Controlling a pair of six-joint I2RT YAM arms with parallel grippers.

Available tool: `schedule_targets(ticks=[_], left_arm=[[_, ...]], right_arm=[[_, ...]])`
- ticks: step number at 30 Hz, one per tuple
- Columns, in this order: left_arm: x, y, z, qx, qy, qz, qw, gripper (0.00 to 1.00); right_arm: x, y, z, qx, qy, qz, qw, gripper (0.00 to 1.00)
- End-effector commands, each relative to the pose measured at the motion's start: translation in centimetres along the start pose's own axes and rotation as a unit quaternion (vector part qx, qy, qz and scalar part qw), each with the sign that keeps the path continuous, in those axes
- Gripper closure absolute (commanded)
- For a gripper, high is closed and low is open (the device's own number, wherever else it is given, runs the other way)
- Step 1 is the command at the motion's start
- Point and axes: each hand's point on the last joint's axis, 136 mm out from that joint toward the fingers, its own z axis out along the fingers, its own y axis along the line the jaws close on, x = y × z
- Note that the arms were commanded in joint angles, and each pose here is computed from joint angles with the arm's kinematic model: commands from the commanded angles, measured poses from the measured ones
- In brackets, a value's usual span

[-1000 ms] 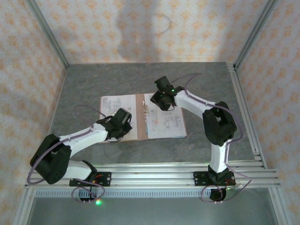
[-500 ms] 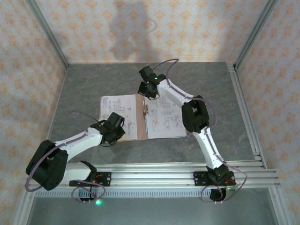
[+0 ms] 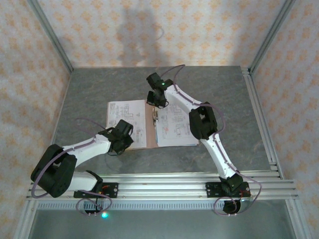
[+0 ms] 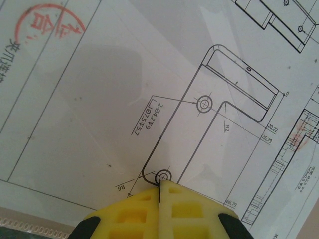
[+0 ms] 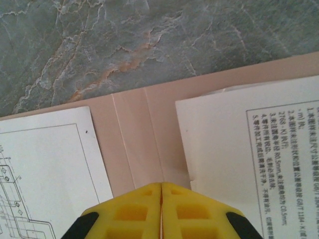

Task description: Put the files into the folder

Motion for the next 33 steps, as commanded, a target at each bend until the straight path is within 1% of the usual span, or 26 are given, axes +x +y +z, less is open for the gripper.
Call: schedule_targets(ticks=[1,5,10,14,18,26,33], left_arm=[[0.3,0.8,0.7,-0.016,0.005,-0.002,1.0,1.0],[0.3,1.0,0.8,-0.016,0.004,-0.007,1.0,1.0],[0.4,1.3,0.9,-0.018,0.002,-0.016,1.0,1.0],[0.3,1.7,0.9,-0.02,-0.004,-0.029,0.999,1.0],[0.2,1.8,0.7,-0.021,-0.01,-0.036,0.999,1.0],[0.0,1.8,0.7,-0.017,-0.017,-0.05,0.998,1.0],[-0.2,1.5,0.6,-0.014,-0.02,-0.055,0.998,1.0]], right_arm=[[0.0,0.1,-0.4,-0.002,0.008,-0.009,1.0,0.91],[0.2,0.9,-1.2,-0.021,0.014,-0.014,1.0,0.91],[0.6,1.8,-3.1,-0.042,0.011,-0.021,0.999,0.91],[1.0,1.8,-4.5,-0.051,0.008,-0.021,0.998,0.91],[1.9,1.5,-5.2,-0.053,0.014,-0.019,0.998,0.91],[3.1,1.5,-6.5,-0.066,0.005,-0.019,0.998,0.91],[4.7,2.2,-8.3,-0.085,-0.004,-0.022,0.996,0.82]])
